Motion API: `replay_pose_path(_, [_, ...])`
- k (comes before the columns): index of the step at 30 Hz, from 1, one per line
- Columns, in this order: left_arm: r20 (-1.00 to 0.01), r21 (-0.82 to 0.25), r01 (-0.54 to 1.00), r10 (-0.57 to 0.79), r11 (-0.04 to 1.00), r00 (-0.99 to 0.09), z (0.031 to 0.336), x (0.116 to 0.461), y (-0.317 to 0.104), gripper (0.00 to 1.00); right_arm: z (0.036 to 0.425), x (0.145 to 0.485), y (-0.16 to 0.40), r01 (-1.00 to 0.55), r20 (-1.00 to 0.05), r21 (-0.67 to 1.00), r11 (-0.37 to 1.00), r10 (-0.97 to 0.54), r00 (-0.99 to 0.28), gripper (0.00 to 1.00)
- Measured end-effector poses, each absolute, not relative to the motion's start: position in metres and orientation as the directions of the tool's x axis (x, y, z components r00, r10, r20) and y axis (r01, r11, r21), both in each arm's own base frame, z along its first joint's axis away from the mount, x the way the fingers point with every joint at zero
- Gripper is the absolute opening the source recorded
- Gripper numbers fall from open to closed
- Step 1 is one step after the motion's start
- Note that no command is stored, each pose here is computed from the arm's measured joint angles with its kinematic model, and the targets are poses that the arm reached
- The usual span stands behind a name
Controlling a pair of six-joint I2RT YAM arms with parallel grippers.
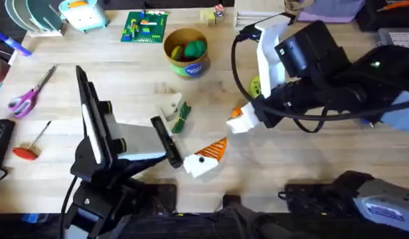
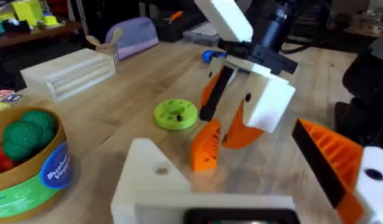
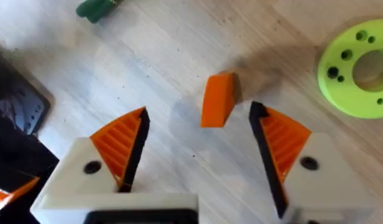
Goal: Pick up the gripper from the table and insert it into the empty holder that is missing its gripper. Then pick up a screw, insert it into the mounting hole, and use the screwdriver to tighten it. Finally, clean up the table by picking up the vegetable and placing it into the bucket.
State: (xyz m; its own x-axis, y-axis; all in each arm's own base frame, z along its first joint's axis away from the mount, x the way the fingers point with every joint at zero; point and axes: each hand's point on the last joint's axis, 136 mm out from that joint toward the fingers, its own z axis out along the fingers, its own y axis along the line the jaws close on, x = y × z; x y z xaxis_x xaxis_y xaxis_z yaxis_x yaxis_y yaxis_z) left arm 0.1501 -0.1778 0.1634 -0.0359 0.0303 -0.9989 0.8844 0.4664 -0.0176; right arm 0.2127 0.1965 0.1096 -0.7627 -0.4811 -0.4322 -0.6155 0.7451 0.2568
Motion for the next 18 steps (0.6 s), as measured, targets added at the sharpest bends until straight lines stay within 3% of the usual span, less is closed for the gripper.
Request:
replay_pose_path(12, [-0.999,-0.017,0.884,0.030,0.466,-0.036,0.163,0.150,-0.178,0.993,0.083,0.215,0.196,-0.612,-0.356,0.233,0.756,-0.519,-0.777,0.990])
replay_pose_path(18, [-0.999,-0.018,0.884,0.030,0.467,-0.036,0.163,0.150,-0.178,0.993,0.079,0.220,0.198,-0.615,-0.361,0.223,0.756,-0.522,-0.773,0.637])
